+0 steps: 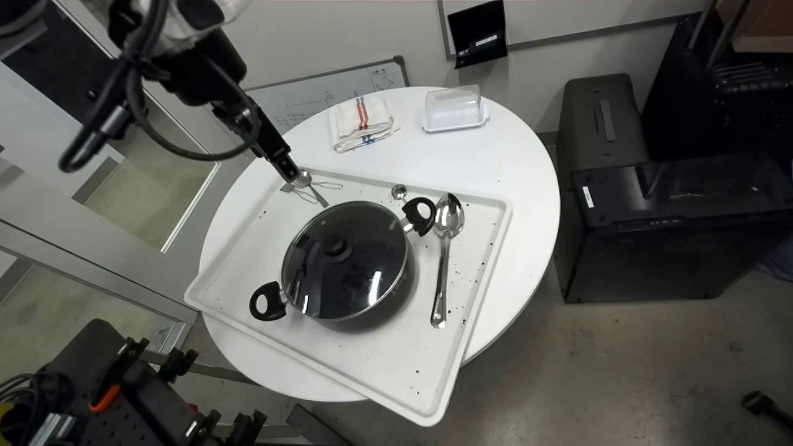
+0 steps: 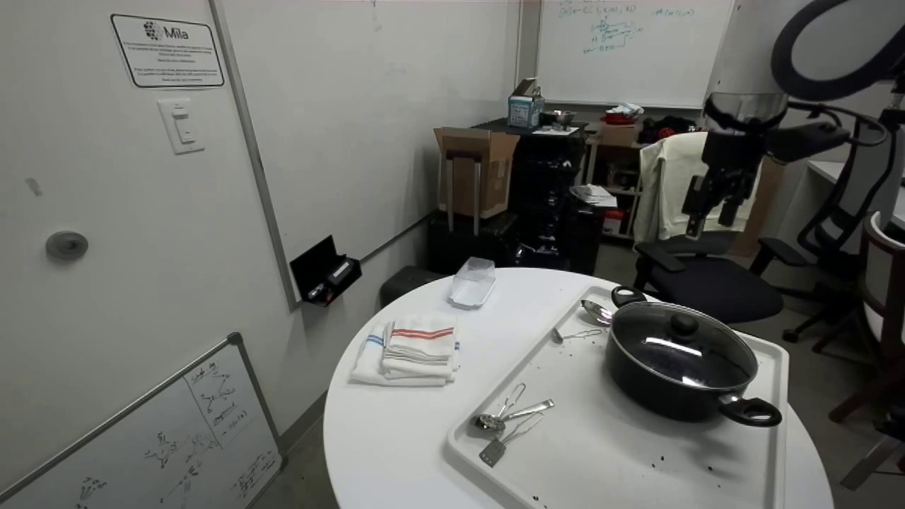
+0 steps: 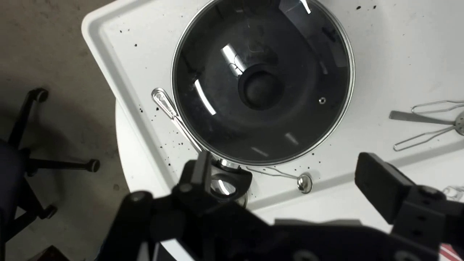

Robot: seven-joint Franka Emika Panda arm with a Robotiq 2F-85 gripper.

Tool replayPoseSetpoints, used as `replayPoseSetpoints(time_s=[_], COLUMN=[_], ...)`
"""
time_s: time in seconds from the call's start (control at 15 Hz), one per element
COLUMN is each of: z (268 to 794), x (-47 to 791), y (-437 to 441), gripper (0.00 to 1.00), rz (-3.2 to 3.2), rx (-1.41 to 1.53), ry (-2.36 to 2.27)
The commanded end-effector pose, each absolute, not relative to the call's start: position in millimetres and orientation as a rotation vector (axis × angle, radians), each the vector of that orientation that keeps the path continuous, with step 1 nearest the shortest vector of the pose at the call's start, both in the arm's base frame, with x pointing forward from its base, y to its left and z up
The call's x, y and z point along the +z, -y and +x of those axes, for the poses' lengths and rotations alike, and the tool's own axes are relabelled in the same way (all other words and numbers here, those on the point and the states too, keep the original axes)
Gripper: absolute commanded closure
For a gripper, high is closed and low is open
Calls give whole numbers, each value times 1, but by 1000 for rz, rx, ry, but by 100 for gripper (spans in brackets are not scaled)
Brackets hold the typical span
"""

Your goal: Remove the lid from the pot and put it on the tray

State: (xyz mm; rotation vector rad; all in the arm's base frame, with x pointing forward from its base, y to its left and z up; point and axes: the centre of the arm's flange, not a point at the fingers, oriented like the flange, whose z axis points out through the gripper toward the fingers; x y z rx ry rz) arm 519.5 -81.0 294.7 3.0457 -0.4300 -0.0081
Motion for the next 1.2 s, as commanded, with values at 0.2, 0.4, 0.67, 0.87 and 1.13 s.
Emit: replayPoseSetpoints(time_s=[0.2,0.4,0.67,0.87,1.13], z=[538,536,530,525,516], x=[221,194,164,147,129], y=[81,80,75,72,69], gripper=[0,0,0,0,0], rz=[3013,3018,3021,3024,3022], rx=[-18,-6,17,23,8], ry=[409,418,426,433,423])
